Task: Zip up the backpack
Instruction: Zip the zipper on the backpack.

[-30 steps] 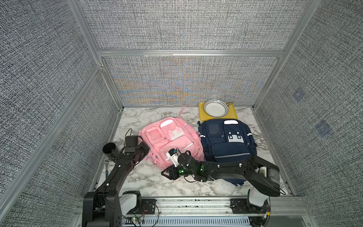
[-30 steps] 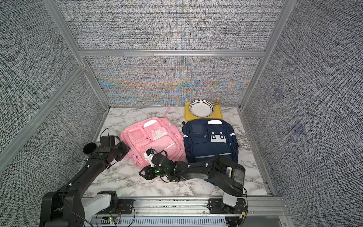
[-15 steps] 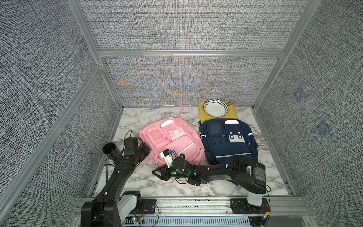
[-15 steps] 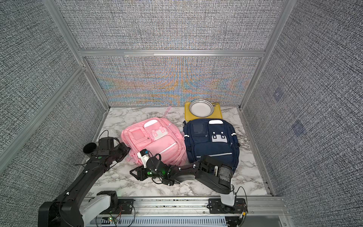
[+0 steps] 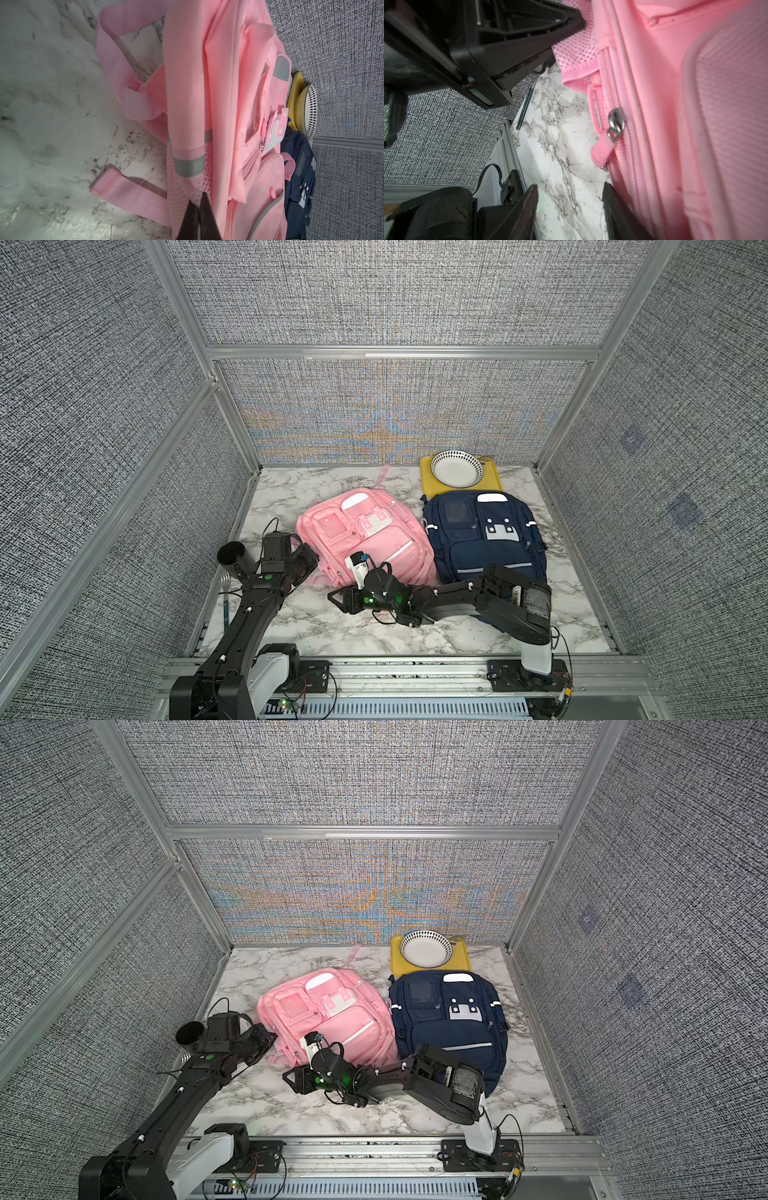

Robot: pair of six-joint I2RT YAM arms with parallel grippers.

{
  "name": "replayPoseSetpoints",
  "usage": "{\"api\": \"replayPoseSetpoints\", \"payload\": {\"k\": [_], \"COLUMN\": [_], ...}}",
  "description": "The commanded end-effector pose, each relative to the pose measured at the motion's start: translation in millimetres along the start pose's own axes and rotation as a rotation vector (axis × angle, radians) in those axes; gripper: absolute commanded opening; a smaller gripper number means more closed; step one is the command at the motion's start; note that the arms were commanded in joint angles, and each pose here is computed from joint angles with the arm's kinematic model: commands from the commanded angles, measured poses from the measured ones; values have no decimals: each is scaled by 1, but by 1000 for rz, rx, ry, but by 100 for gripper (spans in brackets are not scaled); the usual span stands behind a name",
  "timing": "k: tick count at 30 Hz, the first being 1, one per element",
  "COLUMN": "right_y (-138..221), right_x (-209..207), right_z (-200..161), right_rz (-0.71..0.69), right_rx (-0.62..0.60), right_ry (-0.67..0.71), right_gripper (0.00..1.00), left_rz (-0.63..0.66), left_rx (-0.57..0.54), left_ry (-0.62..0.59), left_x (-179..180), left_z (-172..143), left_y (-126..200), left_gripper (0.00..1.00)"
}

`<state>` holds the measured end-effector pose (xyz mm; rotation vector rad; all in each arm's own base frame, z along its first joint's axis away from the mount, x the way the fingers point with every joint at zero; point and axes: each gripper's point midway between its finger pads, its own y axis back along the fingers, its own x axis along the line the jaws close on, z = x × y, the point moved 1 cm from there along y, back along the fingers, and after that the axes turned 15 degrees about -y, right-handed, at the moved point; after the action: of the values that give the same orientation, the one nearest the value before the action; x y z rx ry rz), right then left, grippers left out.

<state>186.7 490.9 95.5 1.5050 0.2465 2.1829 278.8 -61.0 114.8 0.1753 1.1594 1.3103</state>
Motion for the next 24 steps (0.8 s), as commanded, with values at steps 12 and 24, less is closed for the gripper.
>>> {"api": "replayPoseSetpoints", "payload": {"k": [12, 24], "right_y": [0, 0], "right_x": [-30, -38], "right_z": [30, 41], "right_rz": [-119, -115], "right_rx": [-91, -113], "right_ry": [-30, -19], "right_gripper": [65, 52], "left_rz": [-86, -88], "left_rx": [-27, -24], "left_ry": [-17, -10], "left_x": [-17, -15], "left_z": [3, -2], "left_y": [12, 13], "left_gripper": [0, 0]}}
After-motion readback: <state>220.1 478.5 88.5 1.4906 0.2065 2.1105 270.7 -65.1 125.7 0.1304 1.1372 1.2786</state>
